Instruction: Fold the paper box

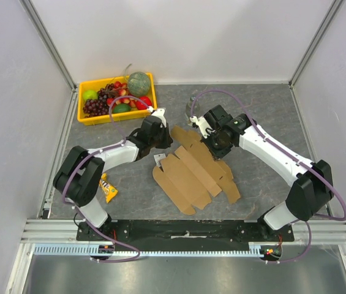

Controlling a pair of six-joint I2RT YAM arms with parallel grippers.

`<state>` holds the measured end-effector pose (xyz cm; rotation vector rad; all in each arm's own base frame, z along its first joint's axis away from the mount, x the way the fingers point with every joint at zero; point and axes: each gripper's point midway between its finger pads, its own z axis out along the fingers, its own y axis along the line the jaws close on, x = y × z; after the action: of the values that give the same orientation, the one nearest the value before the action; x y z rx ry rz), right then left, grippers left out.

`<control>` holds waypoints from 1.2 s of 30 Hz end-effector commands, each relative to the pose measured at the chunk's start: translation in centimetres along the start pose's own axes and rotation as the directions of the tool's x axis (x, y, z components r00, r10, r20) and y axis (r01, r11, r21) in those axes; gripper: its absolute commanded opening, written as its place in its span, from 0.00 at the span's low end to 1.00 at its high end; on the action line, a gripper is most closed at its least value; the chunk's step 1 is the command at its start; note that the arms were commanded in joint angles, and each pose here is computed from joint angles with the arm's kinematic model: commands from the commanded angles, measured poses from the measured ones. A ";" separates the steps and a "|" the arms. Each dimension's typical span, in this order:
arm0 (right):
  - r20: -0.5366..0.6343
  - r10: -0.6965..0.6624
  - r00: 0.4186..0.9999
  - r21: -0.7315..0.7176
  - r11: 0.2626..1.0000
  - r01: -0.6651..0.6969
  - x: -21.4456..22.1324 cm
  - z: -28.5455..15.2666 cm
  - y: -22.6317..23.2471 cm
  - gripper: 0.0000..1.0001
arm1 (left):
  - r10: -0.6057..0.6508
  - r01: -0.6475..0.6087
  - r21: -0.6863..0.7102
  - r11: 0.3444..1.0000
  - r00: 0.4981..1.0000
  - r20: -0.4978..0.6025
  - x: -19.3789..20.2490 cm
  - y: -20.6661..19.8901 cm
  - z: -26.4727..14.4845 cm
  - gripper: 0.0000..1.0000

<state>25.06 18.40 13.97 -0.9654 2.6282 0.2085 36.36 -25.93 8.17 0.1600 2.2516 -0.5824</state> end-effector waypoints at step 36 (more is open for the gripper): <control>0.025 0.012 1.000 -0.004 1.000 -0.012 -0.1 0.8 0.3 0.00 | 0.073 -0.053 0.261 0.964 0.995 -0.068 3.9 -6.2 -1.1 0.02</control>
<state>24.53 18.23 12.97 -0.9662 2.6473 0.2151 31.64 -30.25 5.24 0.3487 2.3150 -0.7746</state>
